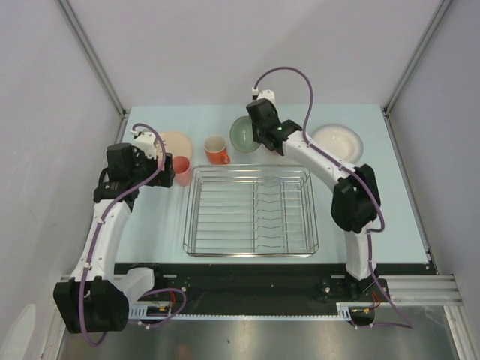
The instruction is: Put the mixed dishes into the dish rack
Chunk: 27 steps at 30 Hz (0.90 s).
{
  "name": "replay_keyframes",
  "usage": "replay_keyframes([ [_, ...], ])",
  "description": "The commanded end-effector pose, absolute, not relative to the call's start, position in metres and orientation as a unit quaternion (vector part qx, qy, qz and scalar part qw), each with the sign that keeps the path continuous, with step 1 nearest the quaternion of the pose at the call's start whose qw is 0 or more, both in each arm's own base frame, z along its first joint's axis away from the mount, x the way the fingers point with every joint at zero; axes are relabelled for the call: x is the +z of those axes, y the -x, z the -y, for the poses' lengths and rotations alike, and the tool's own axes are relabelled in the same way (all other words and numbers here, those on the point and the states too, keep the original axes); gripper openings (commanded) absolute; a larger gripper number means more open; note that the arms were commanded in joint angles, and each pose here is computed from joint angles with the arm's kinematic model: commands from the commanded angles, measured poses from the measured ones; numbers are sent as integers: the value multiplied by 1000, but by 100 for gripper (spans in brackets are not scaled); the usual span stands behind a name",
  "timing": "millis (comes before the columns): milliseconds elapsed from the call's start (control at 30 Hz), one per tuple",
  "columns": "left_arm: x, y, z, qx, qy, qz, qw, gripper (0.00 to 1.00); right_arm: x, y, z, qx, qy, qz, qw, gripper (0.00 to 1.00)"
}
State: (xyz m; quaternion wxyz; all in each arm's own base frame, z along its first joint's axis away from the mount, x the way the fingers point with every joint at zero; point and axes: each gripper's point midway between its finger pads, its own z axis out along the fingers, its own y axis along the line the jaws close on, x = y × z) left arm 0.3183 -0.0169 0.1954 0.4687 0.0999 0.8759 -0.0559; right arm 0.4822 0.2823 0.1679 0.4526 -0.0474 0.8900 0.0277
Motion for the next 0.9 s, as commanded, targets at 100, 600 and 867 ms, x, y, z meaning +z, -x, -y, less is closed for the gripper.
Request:
replay_keyframes([
  [100,204,-319,16,-60,-102,-863,491,100,344,-438,-242,-20,73,-800,596,0],
  [600,214,-319,14,-57,-105,-864,490,99,285,-326,-135,-329,123,-822,448,0],
  [867,223,-318,14,-58,-102,-862,493,100,244,-302,-118,-364,142,-840,377,0],
])
